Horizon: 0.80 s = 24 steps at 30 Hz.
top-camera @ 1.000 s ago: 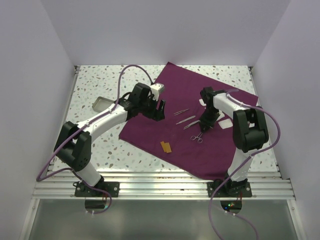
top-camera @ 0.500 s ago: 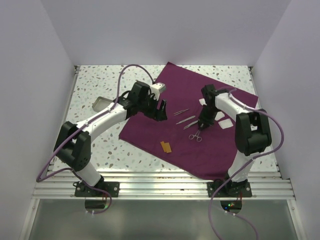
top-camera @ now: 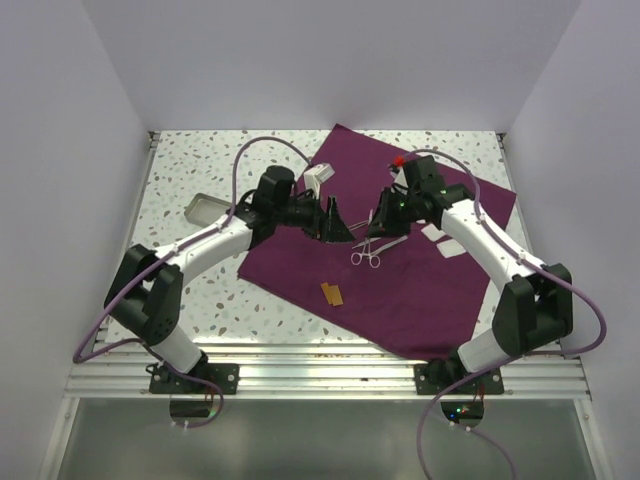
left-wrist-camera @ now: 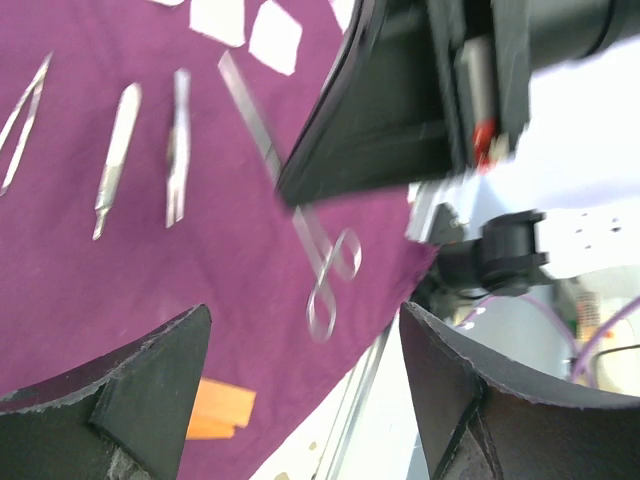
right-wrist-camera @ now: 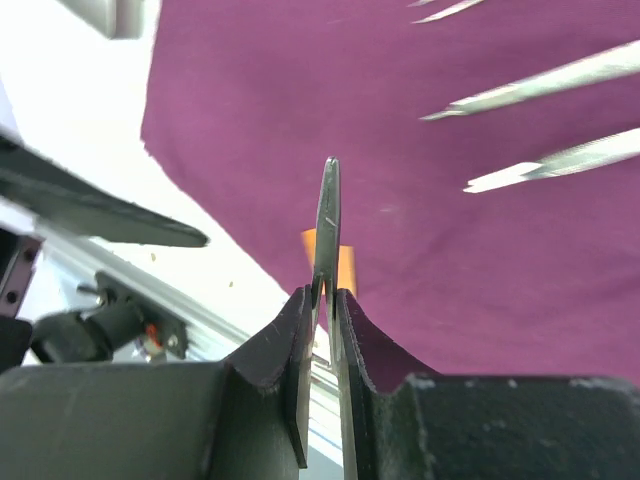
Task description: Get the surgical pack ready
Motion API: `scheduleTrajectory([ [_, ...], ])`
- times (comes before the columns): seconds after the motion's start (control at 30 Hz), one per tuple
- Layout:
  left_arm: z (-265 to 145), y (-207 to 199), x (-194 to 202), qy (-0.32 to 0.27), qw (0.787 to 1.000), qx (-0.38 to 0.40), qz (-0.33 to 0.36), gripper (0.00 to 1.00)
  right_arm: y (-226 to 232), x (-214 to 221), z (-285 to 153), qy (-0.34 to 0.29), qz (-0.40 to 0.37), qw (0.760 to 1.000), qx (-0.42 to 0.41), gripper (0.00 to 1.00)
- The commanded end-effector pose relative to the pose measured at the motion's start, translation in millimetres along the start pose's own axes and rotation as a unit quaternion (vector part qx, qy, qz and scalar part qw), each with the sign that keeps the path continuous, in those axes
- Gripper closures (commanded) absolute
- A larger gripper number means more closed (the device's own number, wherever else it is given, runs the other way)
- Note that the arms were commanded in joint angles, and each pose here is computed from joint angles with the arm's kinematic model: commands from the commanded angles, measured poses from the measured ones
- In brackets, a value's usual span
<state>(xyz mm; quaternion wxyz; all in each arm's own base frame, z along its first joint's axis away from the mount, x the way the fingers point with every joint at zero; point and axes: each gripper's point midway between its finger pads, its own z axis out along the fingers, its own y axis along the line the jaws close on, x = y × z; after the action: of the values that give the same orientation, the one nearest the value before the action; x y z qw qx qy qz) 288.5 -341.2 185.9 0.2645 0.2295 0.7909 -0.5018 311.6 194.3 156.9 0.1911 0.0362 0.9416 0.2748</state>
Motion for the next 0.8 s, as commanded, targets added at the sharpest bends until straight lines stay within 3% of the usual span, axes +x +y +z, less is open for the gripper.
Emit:
scheduleTrajectory([
  [0.0, 2, -19, -13, -0.02, 0.998, 0.053, -0.007, 0.2, 38, -7, -11, -0.02, -0.044, 0.997, -0.066, 1.0],
  [0.37, 6, -13, 14, 0.013, 0.997, 0.069, -0.042, 0.25, 66, -8, -21, -0.028, -0.05, 0.993, -0.101, 1.0],
  [0.57, 11, -14, 20, 0.013, 0.994, 0.092, -0.055, 0.34, 77, -9, -20, -0.021, -0.053, 0.992, -0.115, 1.0],
  [0.67, 15, -10, 21, 0.02, 0.993, 0.094, -0.062, 0.48, 83, -9, -18, -0.019, -0.052, 0.991, -0.126, 1.0],
  [0.77, 16, -5, 20, 0.015, 0.994, 0.088, -0.063, 0.77, 86, -7, -14, -0.009, -0.054, 0.99, -0.127, 1.0],
])
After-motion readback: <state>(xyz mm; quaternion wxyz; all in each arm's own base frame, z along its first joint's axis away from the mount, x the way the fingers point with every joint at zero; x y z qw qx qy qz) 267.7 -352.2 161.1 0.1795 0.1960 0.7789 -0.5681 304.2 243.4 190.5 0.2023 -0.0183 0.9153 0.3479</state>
